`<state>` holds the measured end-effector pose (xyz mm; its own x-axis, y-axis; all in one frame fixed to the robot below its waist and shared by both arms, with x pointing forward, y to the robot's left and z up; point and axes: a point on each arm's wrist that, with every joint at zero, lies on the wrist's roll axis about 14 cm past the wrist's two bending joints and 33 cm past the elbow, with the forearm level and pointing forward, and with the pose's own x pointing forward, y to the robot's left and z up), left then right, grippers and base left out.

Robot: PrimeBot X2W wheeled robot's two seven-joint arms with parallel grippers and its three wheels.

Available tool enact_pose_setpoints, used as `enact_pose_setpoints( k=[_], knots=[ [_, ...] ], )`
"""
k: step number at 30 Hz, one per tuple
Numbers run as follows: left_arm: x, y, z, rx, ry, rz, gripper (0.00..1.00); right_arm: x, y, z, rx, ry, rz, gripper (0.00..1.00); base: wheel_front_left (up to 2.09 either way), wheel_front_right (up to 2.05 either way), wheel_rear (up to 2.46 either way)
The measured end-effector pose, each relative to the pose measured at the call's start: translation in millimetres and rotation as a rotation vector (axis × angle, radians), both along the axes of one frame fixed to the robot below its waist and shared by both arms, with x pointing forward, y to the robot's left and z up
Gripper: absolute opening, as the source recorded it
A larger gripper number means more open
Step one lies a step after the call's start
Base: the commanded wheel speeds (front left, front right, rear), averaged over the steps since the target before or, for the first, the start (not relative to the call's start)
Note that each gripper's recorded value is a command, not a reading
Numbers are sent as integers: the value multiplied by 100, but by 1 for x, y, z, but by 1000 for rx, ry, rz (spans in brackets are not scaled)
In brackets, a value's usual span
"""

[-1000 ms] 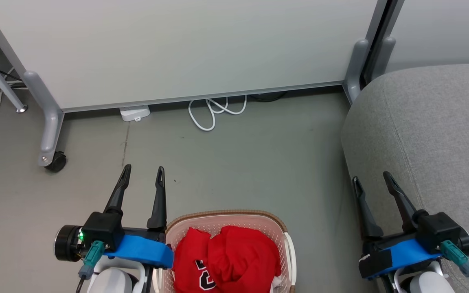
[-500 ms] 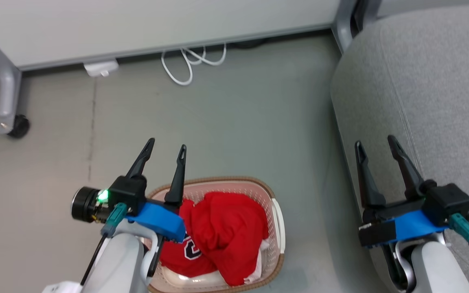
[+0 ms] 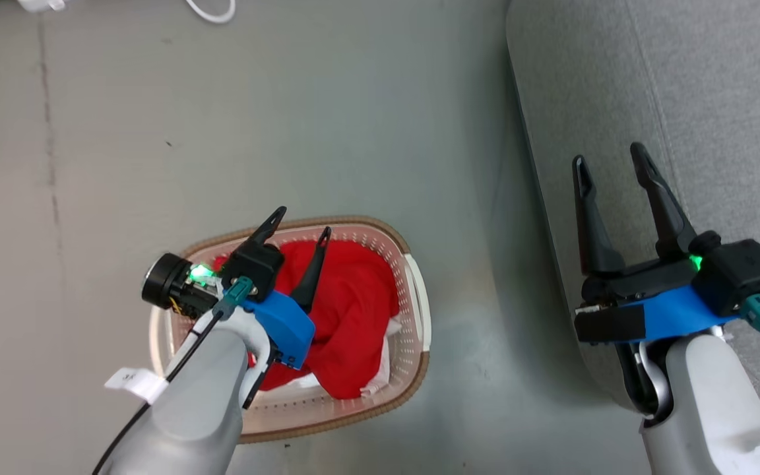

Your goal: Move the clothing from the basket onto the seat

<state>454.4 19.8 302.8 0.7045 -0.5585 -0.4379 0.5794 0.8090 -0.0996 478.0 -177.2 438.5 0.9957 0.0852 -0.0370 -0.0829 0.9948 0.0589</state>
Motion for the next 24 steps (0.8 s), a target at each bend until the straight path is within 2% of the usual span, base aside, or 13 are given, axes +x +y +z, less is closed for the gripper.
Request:
enact_pose_setpoints(
  k=[13,24],
  knots=[
    [-31,-13,-106,95,302,-125,100,22,-14,-49,-42,75,-20,100,0,0,0],
    [-77,10,-173,240,635,-138,100,35,-18,-82,-78,114,-19,100,0,0,0]
  ],
)
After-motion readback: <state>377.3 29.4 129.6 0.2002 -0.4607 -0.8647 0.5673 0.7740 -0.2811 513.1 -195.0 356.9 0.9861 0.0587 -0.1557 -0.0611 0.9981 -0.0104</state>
